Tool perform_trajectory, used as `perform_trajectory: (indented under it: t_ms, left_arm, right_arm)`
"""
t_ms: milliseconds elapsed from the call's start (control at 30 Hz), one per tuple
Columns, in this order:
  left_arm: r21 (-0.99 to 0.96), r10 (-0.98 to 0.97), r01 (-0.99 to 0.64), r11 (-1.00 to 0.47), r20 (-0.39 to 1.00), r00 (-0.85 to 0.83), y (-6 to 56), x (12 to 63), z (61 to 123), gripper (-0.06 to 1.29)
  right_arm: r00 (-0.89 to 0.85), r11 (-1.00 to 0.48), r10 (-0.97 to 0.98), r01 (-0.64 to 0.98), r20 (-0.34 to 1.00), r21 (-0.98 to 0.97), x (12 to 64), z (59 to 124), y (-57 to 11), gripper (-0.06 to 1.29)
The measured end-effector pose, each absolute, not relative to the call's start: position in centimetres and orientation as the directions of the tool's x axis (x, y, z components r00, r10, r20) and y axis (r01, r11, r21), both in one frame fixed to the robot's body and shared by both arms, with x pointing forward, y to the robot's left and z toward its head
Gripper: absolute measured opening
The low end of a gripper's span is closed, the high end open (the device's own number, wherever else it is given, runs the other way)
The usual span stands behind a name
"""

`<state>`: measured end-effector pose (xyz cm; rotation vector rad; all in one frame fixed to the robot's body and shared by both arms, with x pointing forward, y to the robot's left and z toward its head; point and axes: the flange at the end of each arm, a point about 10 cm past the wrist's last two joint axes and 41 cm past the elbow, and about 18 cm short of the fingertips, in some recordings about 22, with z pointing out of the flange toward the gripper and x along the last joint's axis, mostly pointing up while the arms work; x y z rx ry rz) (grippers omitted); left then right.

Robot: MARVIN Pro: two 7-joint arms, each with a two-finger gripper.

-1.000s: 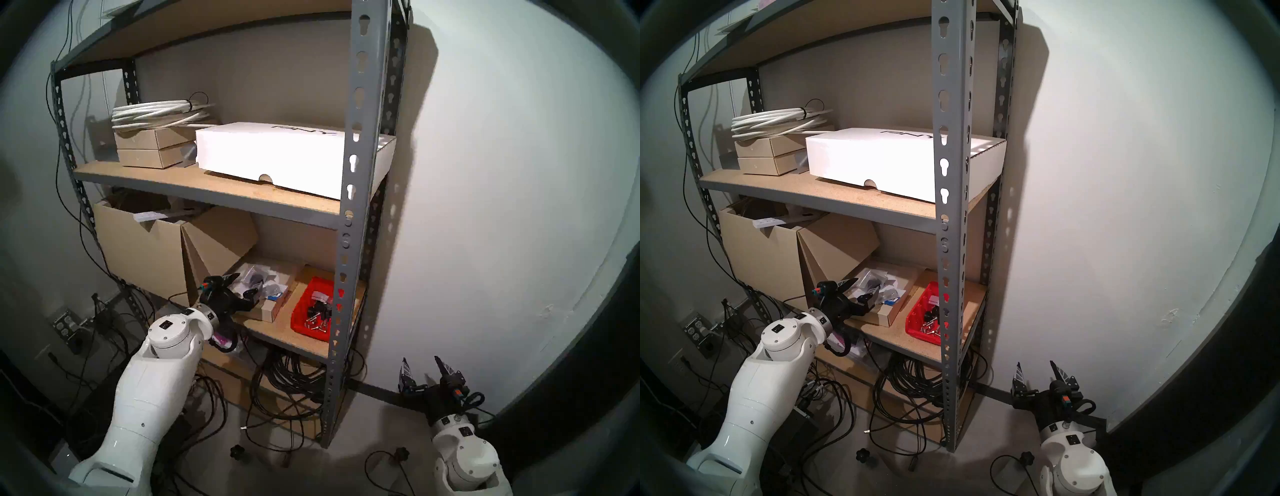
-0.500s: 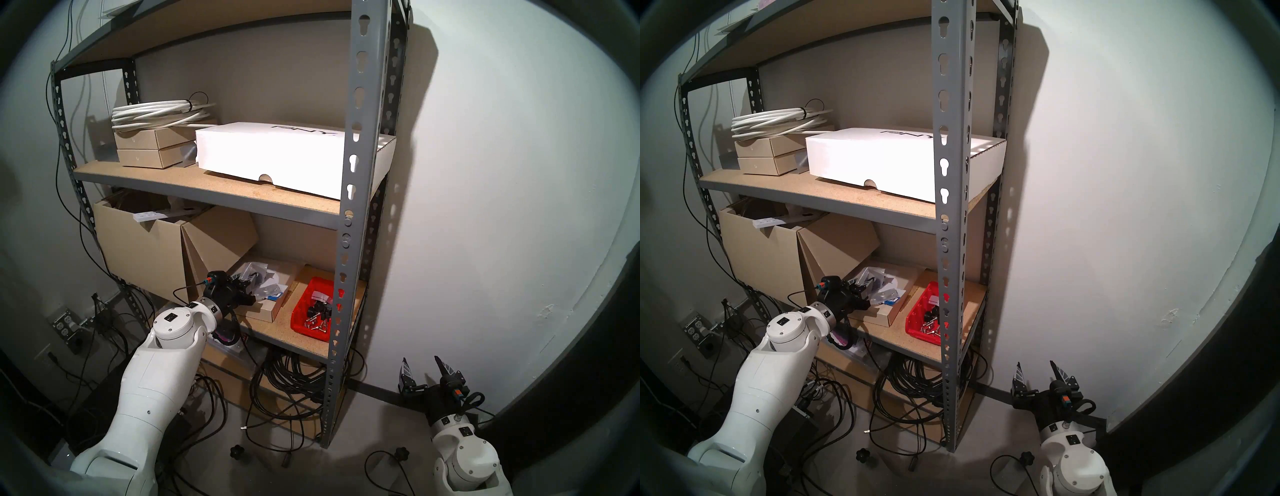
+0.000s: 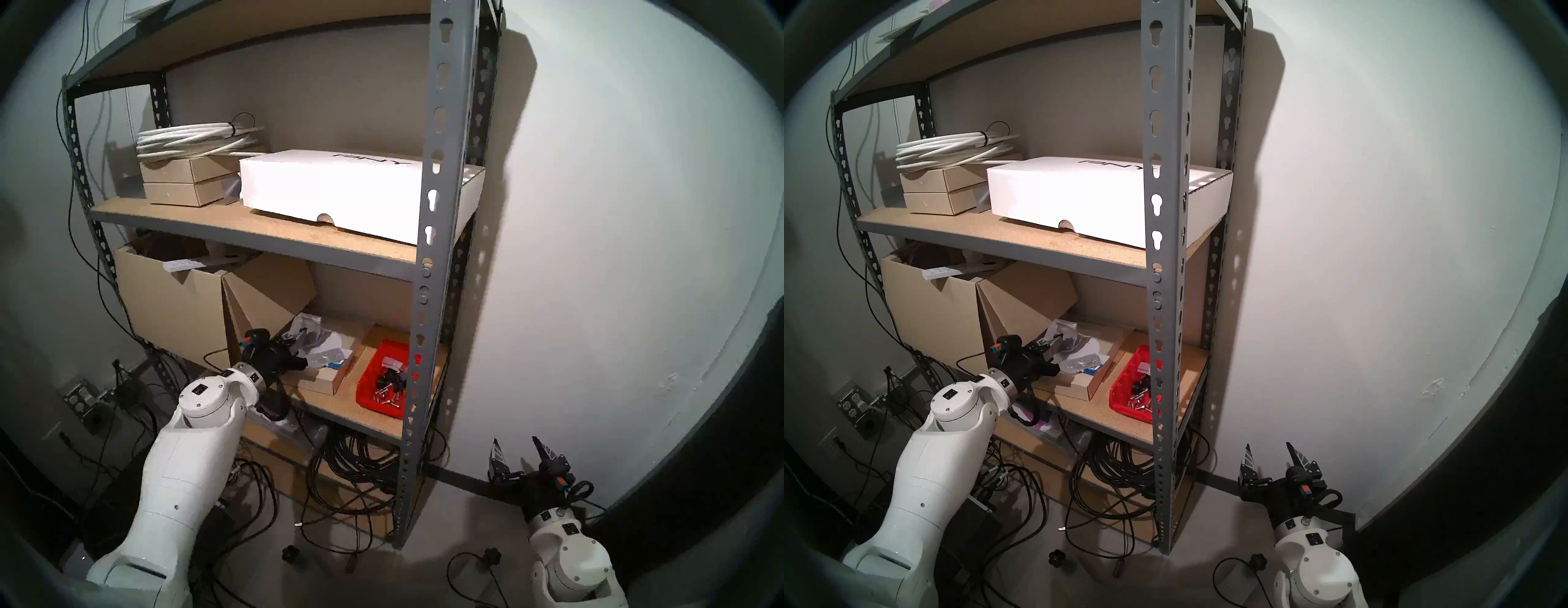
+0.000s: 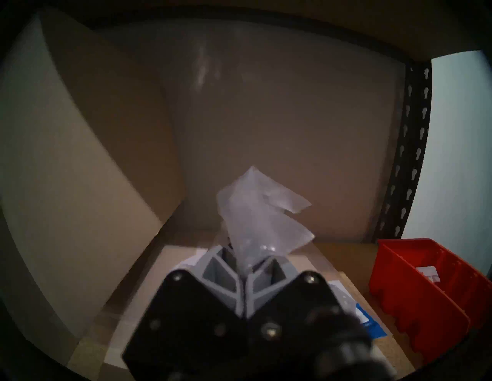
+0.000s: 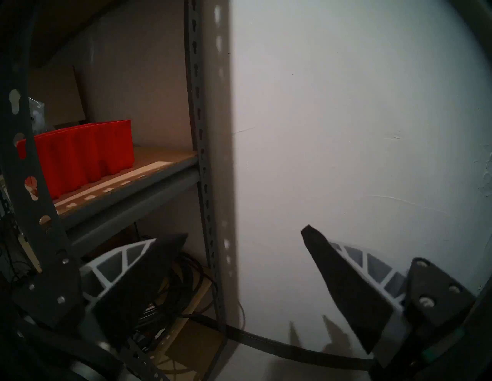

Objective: Organize the rack shelf by putting things into a case

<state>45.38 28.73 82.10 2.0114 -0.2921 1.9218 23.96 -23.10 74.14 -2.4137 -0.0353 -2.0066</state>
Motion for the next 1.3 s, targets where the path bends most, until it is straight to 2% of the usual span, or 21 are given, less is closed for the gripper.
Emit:
perform_trajectory:
  t_ms: [567,1300]
  left_arm:
    - [0.163,0.193,-0.479,-0.863,0.981,-0.015,27.3,42.7,86.4,-0.02]
    - [0.233,0.213,-0.597,-0.768,0.971,0.105,19.9,37.3,86.9,-0.02]
  right_arm:
    - [0.183,-1.0,0.016,0.019,0.983,0.012,24.0,74.1,-23.1,1.25]
    - [0.183,-1.0,0.016,0.019,0.983,0.012,24.0,74.1,-23.1,1.25]
